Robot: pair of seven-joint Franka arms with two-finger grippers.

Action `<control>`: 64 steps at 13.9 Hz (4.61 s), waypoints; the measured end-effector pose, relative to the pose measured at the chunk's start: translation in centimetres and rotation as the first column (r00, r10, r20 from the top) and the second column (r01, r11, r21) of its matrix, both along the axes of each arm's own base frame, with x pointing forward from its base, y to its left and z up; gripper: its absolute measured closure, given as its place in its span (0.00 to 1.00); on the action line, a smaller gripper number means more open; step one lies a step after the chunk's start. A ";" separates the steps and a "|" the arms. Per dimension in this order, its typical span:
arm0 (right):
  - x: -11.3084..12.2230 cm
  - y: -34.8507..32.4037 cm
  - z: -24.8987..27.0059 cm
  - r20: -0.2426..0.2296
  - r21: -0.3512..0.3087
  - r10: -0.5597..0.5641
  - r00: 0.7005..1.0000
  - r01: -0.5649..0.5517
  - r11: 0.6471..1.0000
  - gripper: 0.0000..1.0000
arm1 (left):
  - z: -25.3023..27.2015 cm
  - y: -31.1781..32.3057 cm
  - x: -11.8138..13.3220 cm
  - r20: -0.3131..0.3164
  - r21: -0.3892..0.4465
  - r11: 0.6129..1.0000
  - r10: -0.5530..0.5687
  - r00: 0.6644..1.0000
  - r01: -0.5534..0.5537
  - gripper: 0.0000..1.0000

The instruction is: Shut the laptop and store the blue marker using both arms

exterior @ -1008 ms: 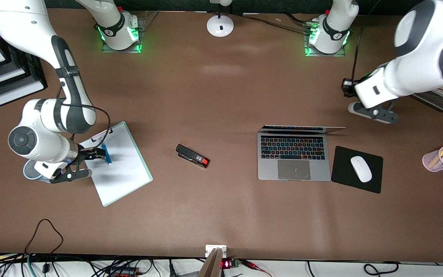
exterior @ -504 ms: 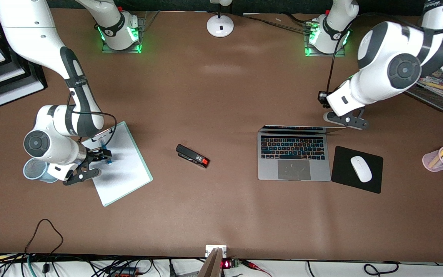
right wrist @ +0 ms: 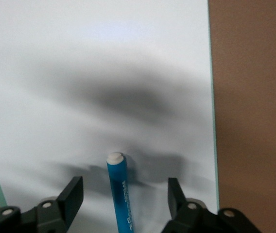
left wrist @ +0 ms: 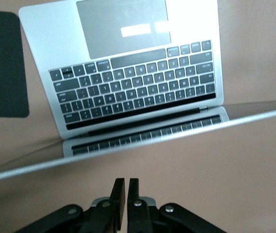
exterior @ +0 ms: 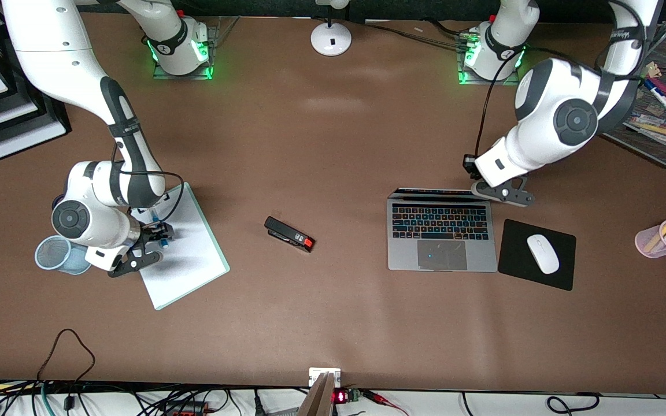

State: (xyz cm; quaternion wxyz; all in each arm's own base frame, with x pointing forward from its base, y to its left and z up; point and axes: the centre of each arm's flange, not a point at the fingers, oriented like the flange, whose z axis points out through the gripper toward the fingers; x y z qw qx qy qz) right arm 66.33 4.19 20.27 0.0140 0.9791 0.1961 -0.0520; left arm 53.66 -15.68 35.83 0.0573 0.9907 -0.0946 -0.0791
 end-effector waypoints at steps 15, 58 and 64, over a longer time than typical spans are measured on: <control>-0.2 0.5 -1.4 -0.010 -0.002 0.016 1.000 -0.016 1.000 0.56 | -5.7 -0.3 5.2 0.262 -0.097 0.995 0.027 0.965 -0.001 0.98; 3.1 -9.8 18.8 0.357 0.043 0.563 0.745 -0.615 0.787 0.83 | 1.6 3.4 9.8 0.028 -0.107 0.988 -0.108 0.994 0.111 0.67; 2.4 -14.0 20.2 0.454 0.118 0.631 0.628 -0.745 0.657 0.83 | 8.9 6.6 9.8 -0.079 0.005 0.989 -0.146 0.986 0.147 0.10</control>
